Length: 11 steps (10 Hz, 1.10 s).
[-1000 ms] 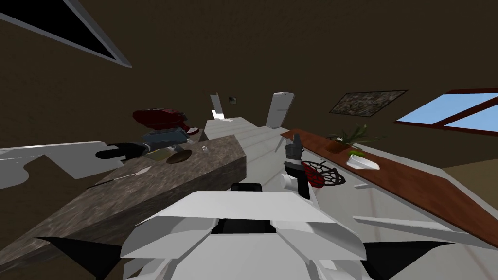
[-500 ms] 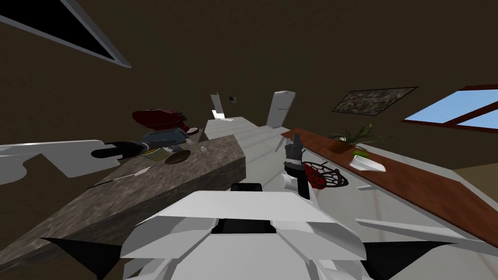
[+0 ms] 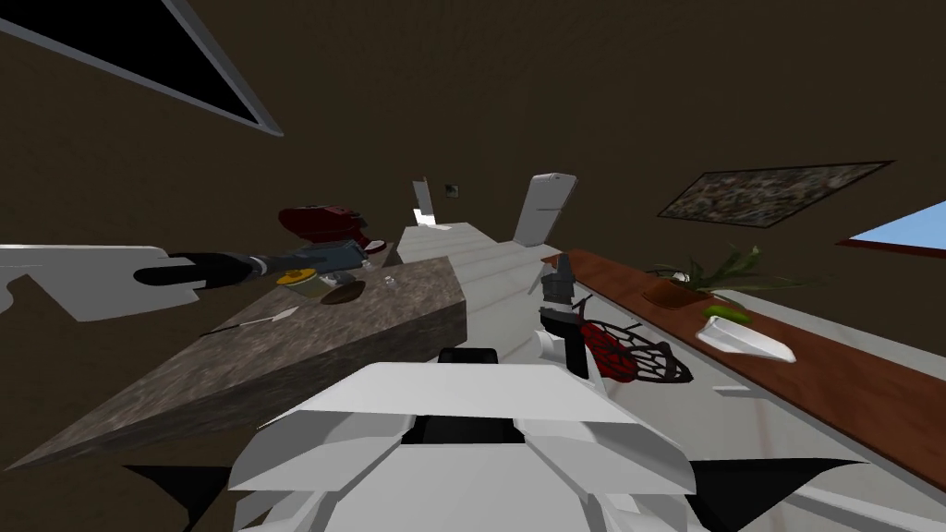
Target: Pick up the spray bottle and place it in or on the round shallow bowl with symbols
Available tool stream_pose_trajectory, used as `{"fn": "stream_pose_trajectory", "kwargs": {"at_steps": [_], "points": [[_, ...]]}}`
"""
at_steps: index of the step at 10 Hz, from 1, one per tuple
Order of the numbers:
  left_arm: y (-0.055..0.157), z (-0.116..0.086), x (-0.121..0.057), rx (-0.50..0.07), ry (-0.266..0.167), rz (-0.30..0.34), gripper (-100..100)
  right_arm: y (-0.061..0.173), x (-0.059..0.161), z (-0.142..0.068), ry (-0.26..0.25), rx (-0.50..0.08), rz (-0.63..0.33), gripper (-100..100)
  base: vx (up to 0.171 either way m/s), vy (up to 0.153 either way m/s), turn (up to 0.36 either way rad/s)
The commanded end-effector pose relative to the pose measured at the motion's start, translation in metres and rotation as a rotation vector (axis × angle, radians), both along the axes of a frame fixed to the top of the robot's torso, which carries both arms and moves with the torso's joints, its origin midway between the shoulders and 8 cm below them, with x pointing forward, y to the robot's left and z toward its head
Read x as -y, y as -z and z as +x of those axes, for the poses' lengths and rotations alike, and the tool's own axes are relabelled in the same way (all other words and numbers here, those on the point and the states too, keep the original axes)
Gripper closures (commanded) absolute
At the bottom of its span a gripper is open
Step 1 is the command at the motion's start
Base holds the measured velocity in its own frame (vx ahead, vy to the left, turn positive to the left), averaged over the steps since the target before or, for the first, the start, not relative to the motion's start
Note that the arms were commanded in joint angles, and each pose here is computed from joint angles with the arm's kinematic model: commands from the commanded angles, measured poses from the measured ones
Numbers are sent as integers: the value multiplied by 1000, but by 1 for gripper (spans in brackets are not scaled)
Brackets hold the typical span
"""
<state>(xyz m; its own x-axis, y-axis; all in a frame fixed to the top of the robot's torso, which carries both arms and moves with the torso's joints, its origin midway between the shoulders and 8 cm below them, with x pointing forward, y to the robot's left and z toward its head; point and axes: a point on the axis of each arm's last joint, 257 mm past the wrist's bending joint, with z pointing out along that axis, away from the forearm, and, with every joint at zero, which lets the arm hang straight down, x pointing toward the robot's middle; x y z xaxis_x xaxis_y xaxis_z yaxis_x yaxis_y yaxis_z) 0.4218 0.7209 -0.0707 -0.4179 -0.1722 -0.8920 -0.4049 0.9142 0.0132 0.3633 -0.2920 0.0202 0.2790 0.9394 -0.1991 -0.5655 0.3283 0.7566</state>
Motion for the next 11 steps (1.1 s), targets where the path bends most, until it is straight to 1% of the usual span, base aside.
{"fn": "stream_pose_trajectory", "kwargs": {"at_steps": [1, 2, 3, 5, 6, 11], "points": [[-30, 8, -6, 20, 16, 29, -100, 0, 0, 0, 0, 0, 0, 0, 49, -71, 275], [-35, 6, -11, 15, 25, 40, -100, 0, 0, 0, 0, 0, 0, 0, 51, -85, 148], [-36, 7, -10, 8, 35, 55, -100, 0, 0, 0, 0, 0, 0, 0, 16, -43, -40], [-33, 5, -11, 8, 27, 43, -100, 0, 0, 0, 0, 0, 0, 0, -2, -2, -17], [-33, 5, -11, 7, 29, 47, 0, 0, 0, 0, 0, 0, 0, 0, 0, 0, 0], [-33, 5, -11, 7, 29, 47, 0, 0, 0, 0, 0, 0, 0, 0, 0, 0, 0]]}}
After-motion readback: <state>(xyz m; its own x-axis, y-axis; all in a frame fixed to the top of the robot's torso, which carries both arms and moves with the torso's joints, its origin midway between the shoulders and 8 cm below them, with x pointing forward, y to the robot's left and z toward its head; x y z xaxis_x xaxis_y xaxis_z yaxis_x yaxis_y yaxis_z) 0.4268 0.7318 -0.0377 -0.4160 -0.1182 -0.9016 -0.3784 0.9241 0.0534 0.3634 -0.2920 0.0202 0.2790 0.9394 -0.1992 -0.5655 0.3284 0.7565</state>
